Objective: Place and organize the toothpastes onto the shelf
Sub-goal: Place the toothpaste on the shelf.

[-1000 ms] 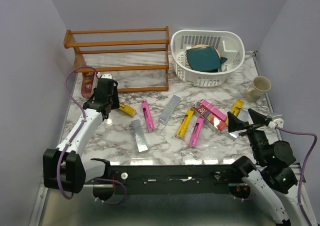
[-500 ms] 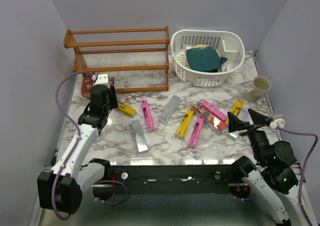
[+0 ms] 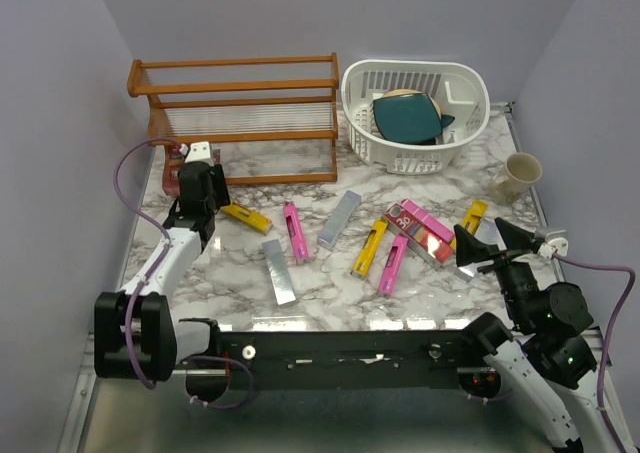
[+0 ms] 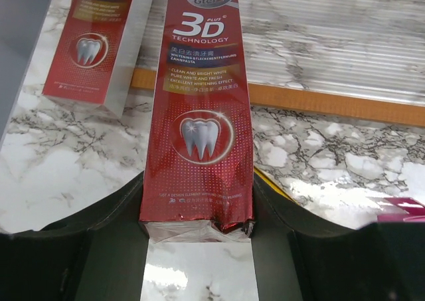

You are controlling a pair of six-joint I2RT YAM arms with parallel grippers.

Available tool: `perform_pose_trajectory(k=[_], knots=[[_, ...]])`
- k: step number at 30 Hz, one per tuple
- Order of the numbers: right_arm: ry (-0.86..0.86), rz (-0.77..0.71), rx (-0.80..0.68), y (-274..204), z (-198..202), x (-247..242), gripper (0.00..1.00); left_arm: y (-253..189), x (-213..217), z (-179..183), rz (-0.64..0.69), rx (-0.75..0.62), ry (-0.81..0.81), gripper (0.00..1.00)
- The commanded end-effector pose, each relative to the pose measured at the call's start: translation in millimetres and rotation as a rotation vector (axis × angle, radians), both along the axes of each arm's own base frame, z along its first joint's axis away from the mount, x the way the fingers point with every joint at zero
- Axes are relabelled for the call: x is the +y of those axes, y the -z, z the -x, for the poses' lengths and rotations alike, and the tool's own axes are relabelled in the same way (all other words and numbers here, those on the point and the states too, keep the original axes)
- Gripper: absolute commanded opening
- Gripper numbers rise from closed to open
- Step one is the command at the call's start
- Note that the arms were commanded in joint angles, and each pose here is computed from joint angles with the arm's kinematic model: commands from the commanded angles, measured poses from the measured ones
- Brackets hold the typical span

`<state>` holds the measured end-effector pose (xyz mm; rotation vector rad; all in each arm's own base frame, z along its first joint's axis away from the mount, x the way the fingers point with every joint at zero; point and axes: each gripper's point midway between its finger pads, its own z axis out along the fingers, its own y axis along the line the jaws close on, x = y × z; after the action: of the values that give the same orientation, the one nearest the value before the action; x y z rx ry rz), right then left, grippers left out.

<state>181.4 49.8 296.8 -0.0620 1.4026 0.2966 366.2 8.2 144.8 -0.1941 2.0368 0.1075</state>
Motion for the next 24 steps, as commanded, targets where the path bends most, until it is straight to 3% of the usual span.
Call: perform_pose_trajectory(k=[1, 12, 24], knots=[[-0.027, -0.159, -0.244, -41.0, 54.6, -30.7, 1.00, -8.9, -0.5, -34.0, 0.018, -0.104, 0.043, 0.58], [-0.018, -0.152, -0.236, -38.4, 51.8, -30.8, 1.00, 26.2, 17.9, -62.5, -0.053, -0.027, 0.011, 0.70], [-0.014, -0.152, -0.237, -38.8, 52.4, -32.1, 1.00, 20.9, 19.0, -52.6, -0.005, 0.000, -0.037, 0.91]])
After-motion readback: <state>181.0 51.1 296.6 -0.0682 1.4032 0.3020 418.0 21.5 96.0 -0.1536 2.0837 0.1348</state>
